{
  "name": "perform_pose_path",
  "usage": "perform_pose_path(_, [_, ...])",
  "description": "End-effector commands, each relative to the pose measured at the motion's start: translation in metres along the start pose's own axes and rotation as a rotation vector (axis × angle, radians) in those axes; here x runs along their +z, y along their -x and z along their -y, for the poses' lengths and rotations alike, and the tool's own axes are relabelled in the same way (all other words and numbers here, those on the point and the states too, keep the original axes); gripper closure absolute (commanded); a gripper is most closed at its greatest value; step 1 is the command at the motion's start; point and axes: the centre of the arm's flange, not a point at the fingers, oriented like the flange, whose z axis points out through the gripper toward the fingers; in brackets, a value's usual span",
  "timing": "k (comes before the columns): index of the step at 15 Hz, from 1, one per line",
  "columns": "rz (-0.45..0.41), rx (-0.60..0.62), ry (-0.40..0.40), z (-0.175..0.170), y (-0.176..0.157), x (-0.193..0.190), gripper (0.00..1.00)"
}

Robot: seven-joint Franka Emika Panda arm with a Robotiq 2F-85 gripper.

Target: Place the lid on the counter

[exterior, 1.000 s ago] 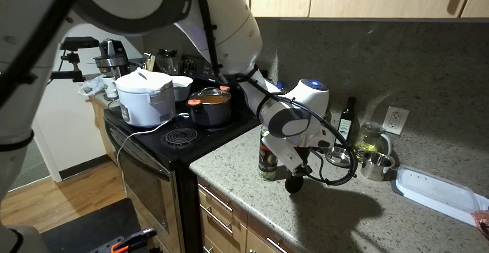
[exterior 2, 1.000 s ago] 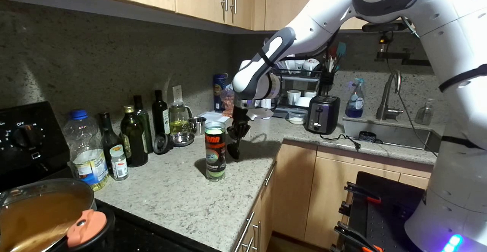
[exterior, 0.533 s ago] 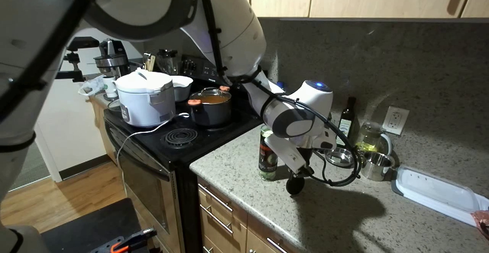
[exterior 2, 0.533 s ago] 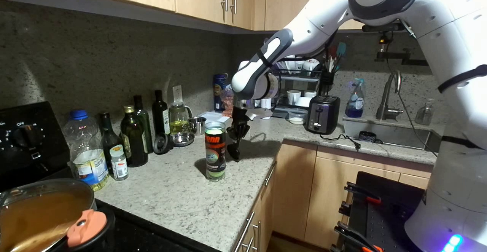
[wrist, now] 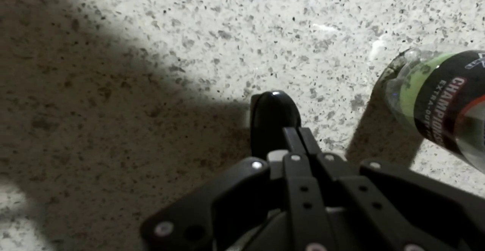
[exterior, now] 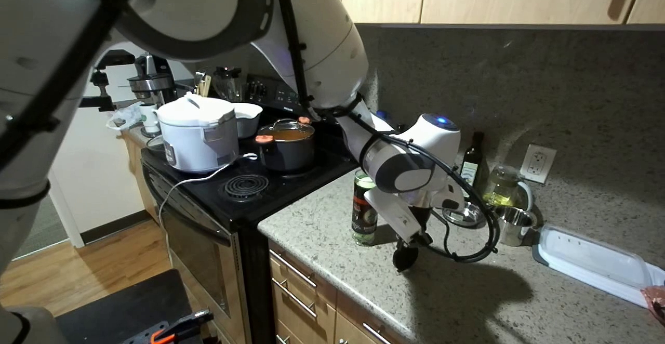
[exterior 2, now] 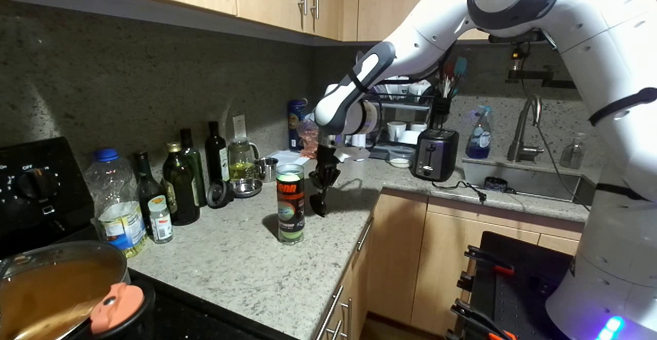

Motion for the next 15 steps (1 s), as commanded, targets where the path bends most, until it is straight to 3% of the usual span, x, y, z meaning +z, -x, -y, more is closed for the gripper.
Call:
perform_pose_path(1, [0.015,0.016,-0.021,-0.008,-0.005,-0.002,0.99])
perform_pose_path(6, [0.029,0.039,-0.013,-0.016,-0.005,0.001,0.98])
perform_pose_path(9, [0.044,0.046,-0.017,-0.018,-0.005,0.003,0.65])
perform_pose_path(10, [0.051,0.044,-0.014,-0.019,-0.004,0.005,0.69])
perform_pose_path(11, [0.057,0.048,-0.012,-0.02,-0.003,0.007,0.66])
perform_pose_path(12, [0.061,0.05,-0.012,-0.02,-0.002,0.008,0.58])
perform_pose_path(13, [0.068,0.053,-0.006,-0.021,-0.002,0.009,0.58])
perform_pose_path(15, [0.075,0.056,0.004,-0.021,-0.001,0.009,0.46])
